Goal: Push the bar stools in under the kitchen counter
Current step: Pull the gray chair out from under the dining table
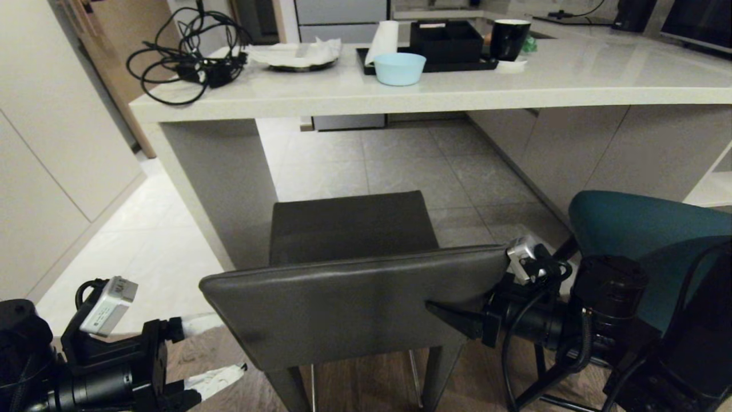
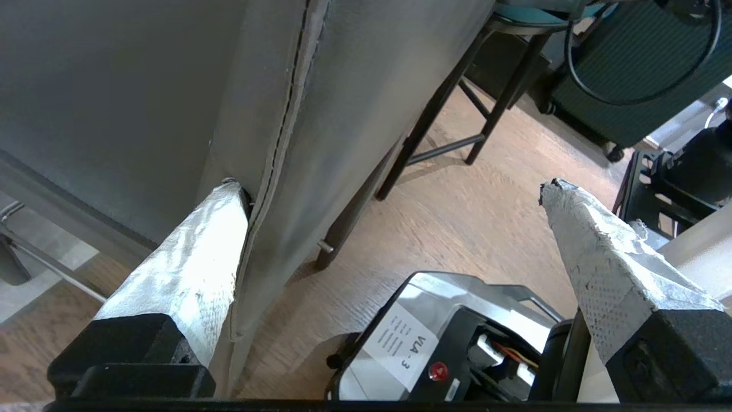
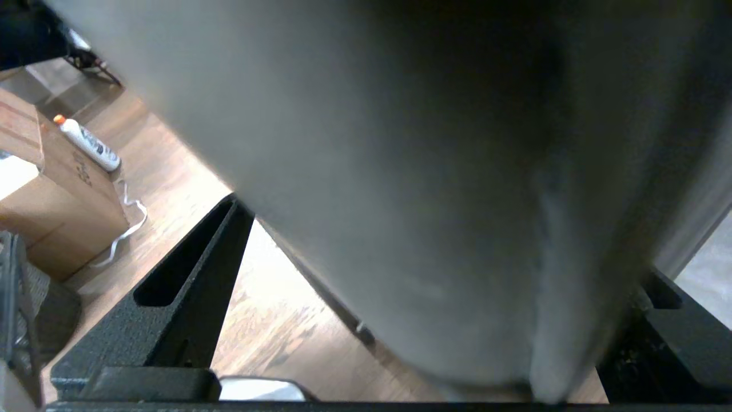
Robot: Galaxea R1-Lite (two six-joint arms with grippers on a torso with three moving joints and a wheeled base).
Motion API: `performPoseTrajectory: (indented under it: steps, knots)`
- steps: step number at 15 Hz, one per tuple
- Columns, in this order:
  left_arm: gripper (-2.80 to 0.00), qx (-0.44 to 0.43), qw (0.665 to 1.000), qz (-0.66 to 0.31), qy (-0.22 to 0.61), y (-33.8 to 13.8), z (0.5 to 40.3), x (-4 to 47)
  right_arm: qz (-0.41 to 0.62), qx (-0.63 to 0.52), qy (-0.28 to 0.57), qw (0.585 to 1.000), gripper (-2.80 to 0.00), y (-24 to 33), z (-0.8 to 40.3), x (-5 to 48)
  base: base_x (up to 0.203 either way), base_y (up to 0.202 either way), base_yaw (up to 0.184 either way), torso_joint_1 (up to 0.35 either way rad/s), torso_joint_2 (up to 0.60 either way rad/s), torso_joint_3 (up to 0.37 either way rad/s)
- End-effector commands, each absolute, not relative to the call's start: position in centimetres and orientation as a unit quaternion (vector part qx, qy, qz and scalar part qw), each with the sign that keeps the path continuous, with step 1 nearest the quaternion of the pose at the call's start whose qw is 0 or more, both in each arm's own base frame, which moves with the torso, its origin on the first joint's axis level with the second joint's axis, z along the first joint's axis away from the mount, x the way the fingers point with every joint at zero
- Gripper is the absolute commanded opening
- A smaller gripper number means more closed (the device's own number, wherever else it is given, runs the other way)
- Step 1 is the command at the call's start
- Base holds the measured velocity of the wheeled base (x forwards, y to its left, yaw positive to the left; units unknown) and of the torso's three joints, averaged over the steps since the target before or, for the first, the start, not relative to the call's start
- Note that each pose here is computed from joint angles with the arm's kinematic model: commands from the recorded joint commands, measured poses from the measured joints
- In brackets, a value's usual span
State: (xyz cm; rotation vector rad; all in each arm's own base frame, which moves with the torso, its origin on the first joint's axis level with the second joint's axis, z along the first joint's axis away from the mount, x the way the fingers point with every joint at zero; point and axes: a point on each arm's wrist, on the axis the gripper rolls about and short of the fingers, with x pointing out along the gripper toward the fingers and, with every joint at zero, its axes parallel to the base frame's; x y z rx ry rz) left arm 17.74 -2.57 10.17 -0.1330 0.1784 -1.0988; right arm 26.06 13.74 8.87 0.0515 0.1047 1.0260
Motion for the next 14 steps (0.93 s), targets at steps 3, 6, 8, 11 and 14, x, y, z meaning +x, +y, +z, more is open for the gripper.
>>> performPoseTrajectory:
  steps: [3, 6, 8, 11, 14]
  knots:
    - [0.00, -0.075, 0.822, -0.559, 0.075, -3.9, 11.4, 16.2, 0.433, 0.024, 0.044, 0.900, 0.00, 14.7, 7.4, 29.0, 0.000, 0.000, 0.000, 0.000, 0.00, 0.000]
    - [0.00, -0.072, 0.803, -0.587, 0.074, -4.9, 11.6, 15.8, 0.394, 0.024, 0.048, 0.918, 0.00, 15.1, 6.2, 30.5, 0.000, 0.000, 0.000, 0.000, 0.00, 0.000]
    - [0.00, -0.071, 0.787, -0.609, 0.075, -5.8, 11.7, 15.4, 0.390, 0.023, 0.052, 0.919, 0.00, 15.1, 5.8, 30.7, 0.000, 0.000, 0.000, 0.000, 0.00, 0.000]
    - [0.00, -0.071, 0.772, -0.627, 0.079, -6.6, 11.7, 15.2, 0.388, 0.023, 0.049, 0.920, 0.00, 14.9, 6.0, 30.8, 0.000, 0.000, 0.000, 0.000, 0.00, 0.000]
    - [0.00, -0.071, 0.794, -0.598, 0.078, -6.5, 11.6, 15.5, 0.388, 0.022, 0.042, 0.920, 0.00, 14.8, 6.7, 30.5, 0.000, 0.000, 0.000, 0.000, 0.00, 0.000]
